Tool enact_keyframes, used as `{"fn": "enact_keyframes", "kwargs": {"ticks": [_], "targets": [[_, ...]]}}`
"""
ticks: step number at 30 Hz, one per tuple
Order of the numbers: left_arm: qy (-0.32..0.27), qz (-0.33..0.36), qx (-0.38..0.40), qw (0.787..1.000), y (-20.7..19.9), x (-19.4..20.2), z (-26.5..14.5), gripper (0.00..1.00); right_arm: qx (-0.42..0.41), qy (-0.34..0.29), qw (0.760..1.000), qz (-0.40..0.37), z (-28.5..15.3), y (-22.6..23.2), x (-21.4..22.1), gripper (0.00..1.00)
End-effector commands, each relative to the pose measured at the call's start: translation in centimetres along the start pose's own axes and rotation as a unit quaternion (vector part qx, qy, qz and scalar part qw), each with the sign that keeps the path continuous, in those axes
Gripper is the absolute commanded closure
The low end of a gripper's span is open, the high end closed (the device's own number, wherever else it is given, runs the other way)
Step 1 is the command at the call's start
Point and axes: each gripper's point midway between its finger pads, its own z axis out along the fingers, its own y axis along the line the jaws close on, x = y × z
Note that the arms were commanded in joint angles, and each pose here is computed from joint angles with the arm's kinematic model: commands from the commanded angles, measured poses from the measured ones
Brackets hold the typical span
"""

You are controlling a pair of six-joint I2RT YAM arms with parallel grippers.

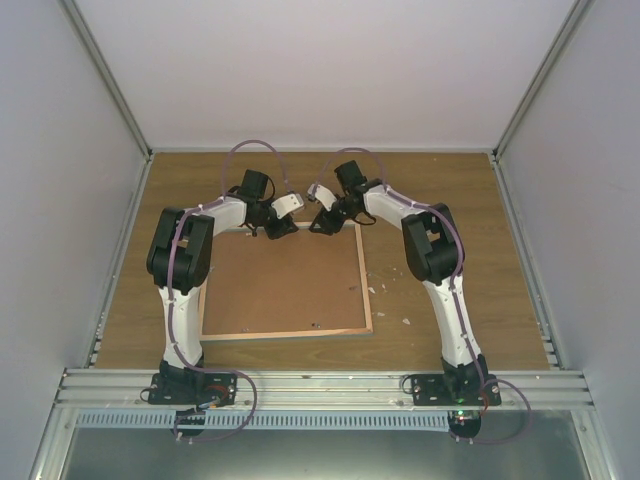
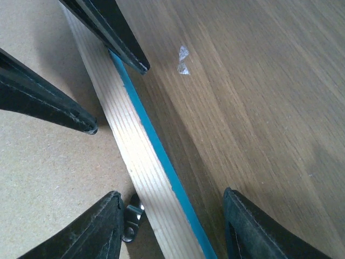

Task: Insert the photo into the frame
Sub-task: Install the photo frame at the center of the board.

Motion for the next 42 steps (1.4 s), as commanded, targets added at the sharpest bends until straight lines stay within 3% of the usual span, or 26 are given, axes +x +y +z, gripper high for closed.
{"fn": "enact_keyframes", "kwargs": {"ticks": [1, 8, 15, 25, 29, 31, 33, 36, 42], "targets": [[0.032, 0.003, 0.003, 0.999, -0.9, 1.9, 0.5, 0.61, -0.007, 0.08, 0.994, 0.073, 1.5, -0.3, 5.4, 0.49], [0.032, 0.006, -0.001, 0.999, -0.8, 1.9, 0.5, 0.62, 0.017, 0.124, 0.988, 0.089, 1.7, -1.0, 8.0, 0.55], [0.037, 0.01, -0.005, 0.999, -0.8, 2.2, 0.7, 0.63, 0.064, 0.143, 0.983, 0.098, 1.5, -2.5, 9.1, 0.68], [0.046, 0.011, -0.006, 0.999, -0.8, 3.0, 0.9, 0.66, 0.135, 0.102, 0.985, 0.018, -0.5, -3.0, 6.5, 0.87], [0.047, 0.011, -0.005, 0.999, -0.8, 3.1, 0.9, 0.66, 0.125, 0.068, 0.99, 0.023, -1.7, -2.7, 4.4, 0.91], [0.047, 0.01, -0.005, 0.999, -0.8, 3.1, 0.9, 0.67, 0.088, 0.042, 0.994, 0.045, -2.4, -2.2, 3.1, 0.84], [0.047, 0.01, -0.004, 0.999, -0.8, 3.0, 0.9, 0.67, 0.06, 0.01, 0.996, 0.07, -3.5, -1.9, 1.7, 0.66], [0.045, 0.008, -0.003, 0.999, -0.8, 2.9, 0.8, 0.67, 0.033, -0.028, 0.995, 0.092, -5.0, -1.4, 0.0, 0.49], [0.047, 0.007, -0.001, 0.999, -0.8, 2.9, 0.9, 0.67, 0.016, -0.043, 0.995, 0.093, -5.7, -0.7, -0.7, 0.41]]}}
